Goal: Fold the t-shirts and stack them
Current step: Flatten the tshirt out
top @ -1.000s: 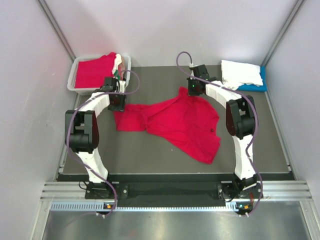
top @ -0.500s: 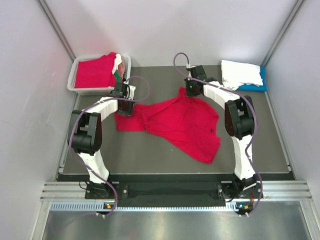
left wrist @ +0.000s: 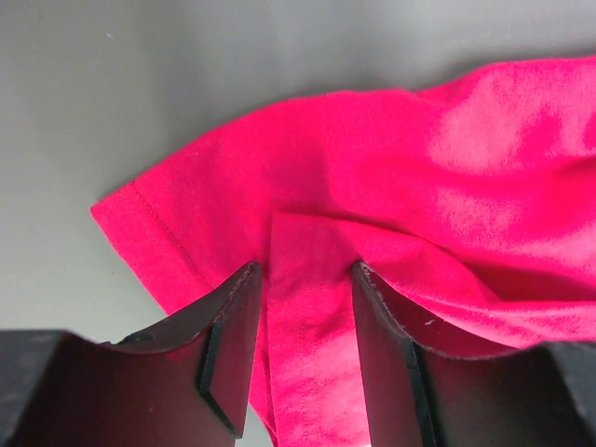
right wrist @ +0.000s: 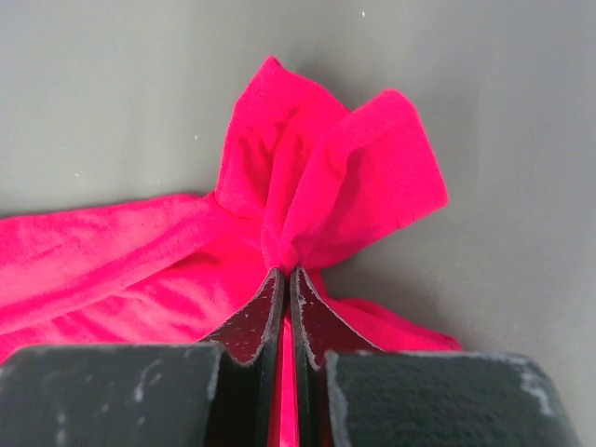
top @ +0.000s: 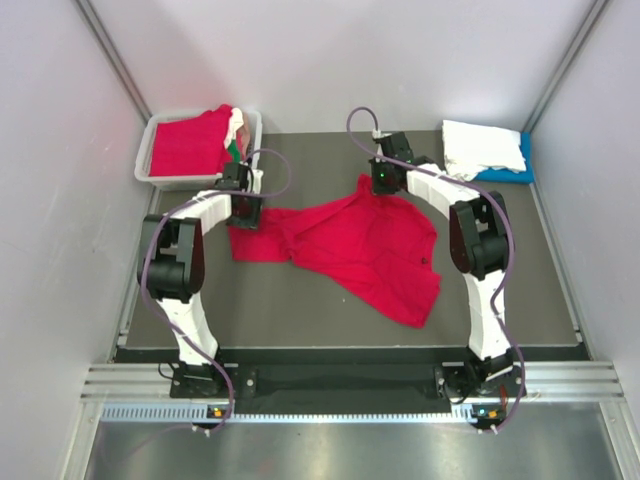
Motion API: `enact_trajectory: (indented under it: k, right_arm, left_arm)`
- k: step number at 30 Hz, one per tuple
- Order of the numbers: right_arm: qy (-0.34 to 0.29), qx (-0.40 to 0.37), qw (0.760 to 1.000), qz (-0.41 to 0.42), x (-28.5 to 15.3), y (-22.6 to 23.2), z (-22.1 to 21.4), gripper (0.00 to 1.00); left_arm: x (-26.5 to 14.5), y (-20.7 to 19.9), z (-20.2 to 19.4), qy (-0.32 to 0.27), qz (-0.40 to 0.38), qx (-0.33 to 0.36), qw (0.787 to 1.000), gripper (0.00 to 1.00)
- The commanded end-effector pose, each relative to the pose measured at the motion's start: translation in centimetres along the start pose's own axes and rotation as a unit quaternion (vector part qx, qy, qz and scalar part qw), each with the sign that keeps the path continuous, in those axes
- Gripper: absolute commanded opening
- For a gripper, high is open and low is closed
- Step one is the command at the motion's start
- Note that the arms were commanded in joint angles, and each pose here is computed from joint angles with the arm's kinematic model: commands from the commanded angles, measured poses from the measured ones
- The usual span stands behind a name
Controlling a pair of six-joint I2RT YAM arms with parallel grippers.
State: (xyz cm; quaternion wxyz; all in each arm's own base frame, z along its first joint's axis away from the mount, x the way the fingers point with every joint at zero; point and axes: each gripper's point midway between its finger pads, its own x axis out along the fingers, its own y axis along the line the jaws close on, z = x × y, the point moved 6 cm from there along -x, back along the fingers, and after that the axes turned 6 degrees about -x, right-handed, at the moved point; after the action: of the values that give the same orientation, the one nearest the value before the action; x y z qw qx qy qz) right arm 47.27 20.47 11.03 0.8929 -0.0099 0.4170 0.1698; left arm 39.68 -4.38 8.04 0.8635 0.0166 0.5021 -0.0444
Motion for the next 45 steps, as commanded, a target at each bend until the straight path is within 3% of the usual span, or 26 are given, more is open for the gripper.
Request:
enact_trajectory:
  k: [1, 5, 8, 9, 10, 12, 22, 28, 34, 37, 45]
  right_arm:
    - [-0.048, -0.004, 0.999, 0.012, -2.8, 1.1, 2.6, 0.0]
    - [-0.049, -0.006, 0.999, 0.01, -2.9, 1.0, 2.6, 0.0]
    - [-0.05, -0.008, 0.999, 0.009, -3.0, 0.9, 2.6, 0.0]
    - [-0.048, -0.009, 0.999, 0.009, -3.0, 0.9, 2.5, 0.0]
    - [-0.049, -0.009, 0.999, 0.009, -3.0, 0.9, 2.5, 0.0]
    - [-0.047, -0.009, 0.999, 0.009, -2.9, 0.9, 2.4, 0.0]
    - [-0.046, -0.011, 0.999, 0.011, -2.9, 0.9, 2.6, 0.0]
    - [-0.043, -0.015, 0.999, 0.007, -3.0, 0.6, 2.6, 0.0]
    - [-0.046, -0.016, 0.999, 0.011, -3.0, 0.8, 3.0, 0.0]
    - [-0.049, -0.017, 0.999, 0.012, -3.1, 0.9, 3.2, 0.0]
    - [-0.061, -0.016, 0.998, 0.008, -4.1, 0.7, 4.3, 0.0]
  left_arm:
    - [0.5, 0.2, 0.9, -0.009, 0.004, -0.007, 1.0, 0.49]
    - [0.8, 0.2, 0.3, -0.002, 0.004, -0.007, 1.0, 0.47]
    - [0.8, 0.0, 0.0, 0.0, -0.009, -0.007, 1.0, 0.38]
    - [0.7, 0.1, 0.0, -0.001, -0.01, -0.009, 1.0, 0.32]
    - [0.6, 0.1, 0.2, -0.004, -0.011, -0.01, 1.0, 0.16]
    - [0.4, 0.2, 0.2, 0.001, -0.011, -0.014, 1.0, 0.0]
    - [-2.3, 0.4, 0.7, -0.026, -0.006, -0.007, 1.0, 0.0]
    - [-8.6, -0.9, 1.0, -0.018, -0.074, 0.022, 0.997, 0.0]
    - [-15.9, -0.6, 2.2, -0.045, -0.102, 0.034, 0.993, 0.0]
    - [-17.8, -0.9, 0.8, -0.02, -0.12, 0.055, 0.991, 0.0]
    - [-18.5, -1.0, -5.2, 0.13, -0.179, 0.109, 0.969, 0.0]
